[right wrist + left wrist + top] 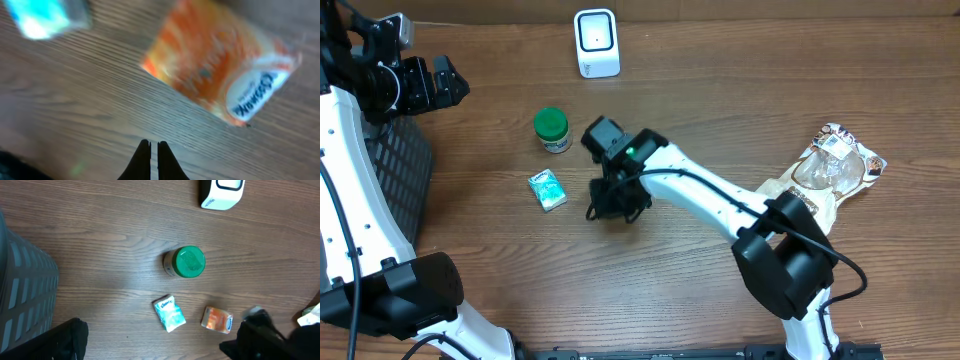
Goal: Scan the item barcode
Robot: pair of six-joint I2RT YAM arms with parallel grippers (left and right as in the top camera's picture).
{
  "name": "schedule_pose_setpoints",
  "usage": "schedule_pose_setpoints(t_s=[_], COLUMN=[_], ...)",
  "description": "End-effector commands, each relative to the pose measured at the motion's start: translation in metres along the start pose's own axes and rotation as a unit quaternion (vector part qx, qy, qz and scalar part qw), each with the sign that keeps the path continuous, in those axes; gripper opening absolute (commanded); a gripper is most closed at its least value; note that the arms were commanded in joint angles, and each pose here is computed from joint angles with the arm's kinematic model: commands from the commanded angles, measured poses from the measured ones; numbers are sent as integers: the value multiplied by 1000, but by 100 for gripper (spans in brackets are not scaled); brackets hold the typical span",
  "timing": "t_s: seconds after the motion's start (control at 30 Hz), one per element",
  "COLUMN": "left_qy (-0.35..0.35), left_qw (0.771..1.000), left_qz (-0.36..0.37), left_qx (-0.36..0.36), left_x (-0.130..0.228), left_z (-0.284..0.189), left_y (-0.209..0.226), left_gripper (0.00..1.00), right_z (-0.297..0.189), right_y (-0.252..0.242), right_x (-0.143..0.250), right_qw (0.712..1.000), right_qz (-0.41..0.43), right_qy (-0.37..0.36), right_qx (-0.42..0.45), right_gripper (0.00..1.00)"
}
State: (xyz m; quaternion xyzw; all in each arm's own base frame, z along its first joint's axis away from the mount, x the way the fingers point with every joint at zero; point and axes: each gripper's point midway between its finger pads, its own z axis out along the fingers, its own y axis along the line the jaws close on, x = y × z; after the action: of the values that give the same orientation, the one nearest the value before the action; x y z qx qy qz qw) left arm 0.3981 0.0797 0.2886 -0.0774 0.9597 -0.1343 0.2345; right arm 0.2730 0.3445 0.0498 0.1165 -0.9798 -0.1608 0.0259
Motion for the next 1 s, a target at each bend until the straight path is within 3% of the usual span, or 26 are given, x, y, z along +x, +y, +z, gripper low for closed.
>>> schedule_pose_setpoints(t_s=[0.0, 0.23, 0.43, 0.57, 0.7, 0.97], left_qy=[-18, -18, -18, -18, -18, -18], left_qw=[1000, 1000, 1000, 1000, 1000, 1000], left_qz=[15, 15, 15, 15, 15, 15], left_qx=[-3, -3, -3, -3, -3, -3], left_x=[-4, -3, -3, -3, -4, -3], left_z=[-13, -13, -13, -13, -13, -13], left_y=[-3, -3, -3, -3, -3, -3], left_gripper=[100, 100, 100, 99, 100, 100], right_z=[11, 30, 15, -1, -11, -26], right_y=[-22, -51, -85, -85, -71, -51], right_x=[-1, -13, -63, -108, -126, -105], right_qw=[998, 995, 982, 972, 973, 980], right_qz=[49, 87, 110, 100, 45, 53], right_qy=[-7, -39, -133, -210, -226, -132], right_qx=[31, 44, 73, 36, -23, -137], right_gripper=[4, 4, 4, 6, 6, 38])
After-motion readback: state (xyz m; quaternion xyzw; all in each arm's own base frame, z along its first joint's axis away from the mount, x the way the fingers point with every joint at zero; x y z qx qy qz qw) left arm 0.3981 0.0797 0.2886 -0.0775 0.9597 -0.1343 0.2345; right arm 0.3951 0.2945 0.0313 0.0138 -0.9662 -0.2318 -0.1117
